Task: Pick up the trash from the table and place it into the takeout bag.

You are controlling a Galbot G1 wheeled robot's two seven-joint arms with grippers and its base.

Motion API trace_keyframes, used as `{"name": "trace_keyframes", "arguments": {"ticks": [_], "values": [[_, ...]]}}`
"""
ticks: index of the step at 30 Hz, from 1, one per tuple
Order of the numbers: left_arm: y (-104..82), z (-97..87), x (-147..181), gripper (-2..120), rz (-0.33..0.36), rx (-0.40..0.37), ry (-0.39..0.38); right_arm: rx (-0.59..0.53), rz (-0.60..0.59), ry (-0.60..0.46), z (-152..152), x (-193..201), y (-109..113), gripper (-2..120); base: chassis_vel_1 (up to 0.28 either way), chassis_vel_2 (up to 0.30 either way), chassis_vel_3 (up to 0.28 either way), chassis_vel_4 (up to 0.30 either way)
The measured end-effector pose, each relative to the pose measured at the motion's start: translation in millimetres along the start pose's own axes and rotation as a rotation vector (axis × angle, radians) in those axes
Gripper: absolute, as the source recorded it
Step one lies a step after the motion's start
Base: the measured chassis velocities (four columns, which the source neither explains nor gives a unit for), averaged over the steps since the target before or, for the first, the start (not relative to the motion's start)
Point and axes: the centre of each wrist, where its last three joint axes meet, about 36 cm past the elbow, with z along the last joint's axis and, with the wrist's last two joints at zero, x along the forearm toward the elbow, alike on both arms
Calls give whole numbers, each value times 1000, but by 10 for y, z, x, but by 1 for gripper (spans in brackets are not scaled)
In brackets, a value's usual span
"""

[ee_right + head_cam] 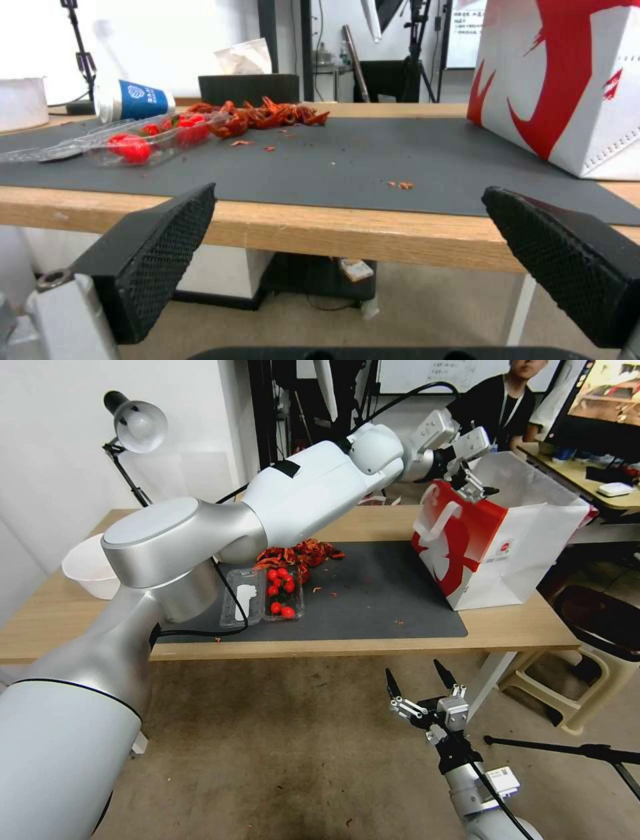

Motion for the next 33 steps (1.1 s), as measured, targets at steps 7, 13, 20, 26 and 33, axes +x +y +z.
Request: {"name": "trace_keyframes", "arguments": {"ticks": [7, 13, 20, 26, 33], "values": [[27, -19, 16, 100, -7, 24, -4, 0, -2, 0, 6, -12, -10, 100, 0, 0, 0, 0], [10, 22, 23, 100, -55, 88, -34, -4, -2, 2, 13, -14, -15, 100, 0, 0, 0, 0], [-300, -76, -67, 100, -252, 194, -156, -6, -6, 5, 18, 6, -24, 100, 0, 0, 0, 0], [-713, -134, -96, 100, -557, 315, -212, -9, -15, 1, 22, -39, -15, 100, 0, 0, 0, 0], [-1002, 78, 58, 100, -941, 299, -120, -8, -25, 9, 24, -58, -4, 100, 0, 0, 0, 0]]}}
